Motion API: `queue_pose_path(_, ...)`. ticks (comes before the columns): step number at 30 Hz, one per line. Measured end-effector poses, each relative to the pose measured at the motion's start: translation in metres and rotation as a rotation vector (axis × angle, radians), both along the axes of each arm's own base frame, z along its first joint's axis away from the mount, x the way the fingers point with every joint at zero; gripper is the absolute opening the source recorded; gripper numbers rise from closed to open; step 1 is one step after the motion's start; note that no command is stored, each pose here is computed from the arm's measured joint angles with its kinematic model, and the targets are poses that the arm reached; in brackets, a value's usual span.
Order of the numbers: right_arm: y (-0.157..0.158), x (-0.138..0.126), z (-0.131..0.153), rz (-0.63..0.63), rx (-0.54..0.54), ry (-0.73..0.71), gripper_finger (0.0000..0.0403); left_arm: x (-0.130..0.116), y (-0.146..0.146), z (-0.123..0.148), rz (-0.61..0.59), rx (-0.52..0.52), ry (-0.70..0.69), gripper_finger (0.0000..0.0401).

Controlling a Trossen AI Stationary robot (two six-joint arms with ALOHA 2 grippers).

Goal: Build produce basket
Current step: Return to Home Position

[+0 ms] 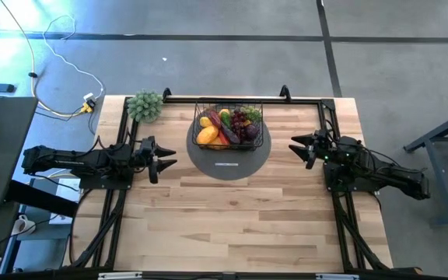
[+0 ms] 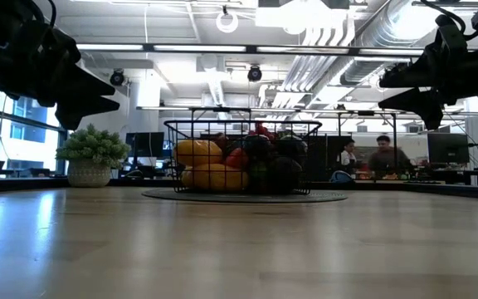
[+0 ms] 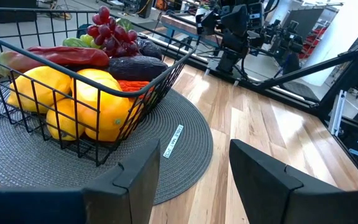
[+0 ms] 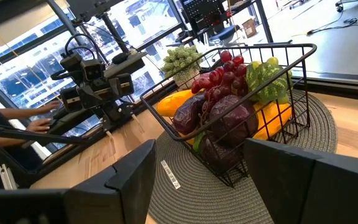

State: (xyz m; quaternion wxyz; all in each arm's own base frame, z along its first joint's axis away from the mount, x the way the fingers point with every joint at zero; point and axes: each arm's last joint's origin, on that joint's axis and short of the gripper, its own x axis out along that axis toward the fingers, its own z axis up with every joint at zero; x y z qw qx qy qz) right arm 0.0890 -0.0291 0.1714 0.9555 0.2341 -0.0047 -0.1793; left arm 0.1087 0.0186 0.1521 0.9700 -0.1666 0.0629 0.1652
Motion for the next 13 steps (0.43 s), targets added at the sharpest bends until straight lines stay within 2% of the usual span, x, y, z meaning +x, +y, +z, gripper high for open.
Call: queue_pose_path(13,0.0000,0.0000,0.0000,0.000,0.000,0.000,0.0224,0.0000,0.0000,0.0000,0.000,0.000,0.000,0.0184)
